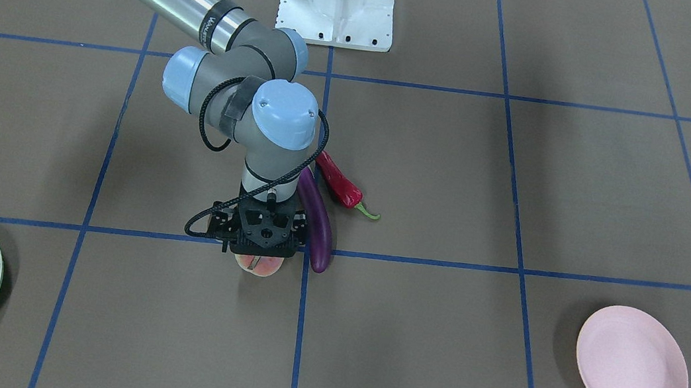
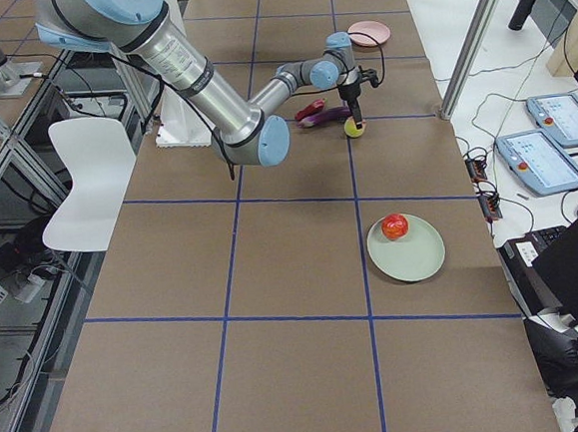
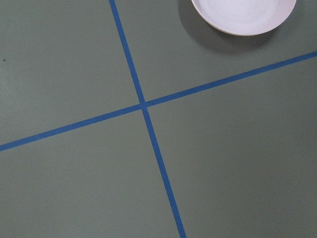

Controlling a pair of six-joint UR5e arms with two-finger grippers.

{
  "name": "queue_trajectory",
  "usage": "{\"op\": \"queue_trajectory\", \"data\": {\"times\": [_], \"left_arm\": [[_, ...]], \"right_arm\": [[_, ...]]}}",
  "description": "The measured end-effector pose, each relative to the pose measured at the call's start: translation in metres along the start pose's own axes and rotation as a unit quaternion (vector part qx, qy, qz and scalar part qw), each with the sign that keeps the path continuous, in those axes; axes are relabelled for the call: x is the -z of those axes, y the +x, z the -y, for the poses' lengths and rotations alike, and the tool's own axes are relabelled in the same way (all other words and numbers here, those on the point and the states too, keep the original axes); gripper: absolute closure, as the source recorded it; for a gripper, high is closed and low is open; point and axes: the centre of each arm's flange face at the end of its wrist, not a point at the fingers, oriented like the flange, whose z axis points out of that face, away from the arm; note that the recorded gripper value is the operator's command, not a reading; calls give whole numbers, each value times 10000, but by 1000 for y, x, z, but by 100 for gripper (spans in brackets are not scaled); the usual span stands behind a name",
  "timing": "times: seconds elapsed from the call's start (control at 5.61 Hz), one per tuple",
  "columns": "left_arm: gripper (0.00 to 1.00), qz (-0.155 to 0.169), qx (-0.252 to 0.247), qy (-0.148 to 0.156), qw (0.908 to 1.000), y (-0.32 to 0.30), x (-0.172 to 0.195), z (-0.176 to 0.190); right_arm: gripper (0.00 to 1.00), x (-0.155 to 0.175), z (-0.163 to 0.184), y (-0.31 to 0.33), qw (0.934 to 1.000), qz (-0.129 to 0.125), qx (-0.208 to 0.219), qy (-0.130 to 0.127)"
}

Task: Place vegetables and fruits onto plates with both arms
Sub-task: 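Close the right gripper on the peach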

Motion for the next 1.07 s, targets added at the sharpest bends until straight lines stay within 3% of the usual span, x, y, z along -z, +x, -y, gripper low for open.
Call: {"op": "queue_trajectory", "data": {"times": [0.54,1.07], "left_arm": [[0,1,-2,7,10000,1,1,1],[0,1,1,4,10000,0,0,2]], "right_arm": [[1,12,10,-16,9997,197,-109,131],[3,-15,-7,-13,9998,19,177,-41]]}}
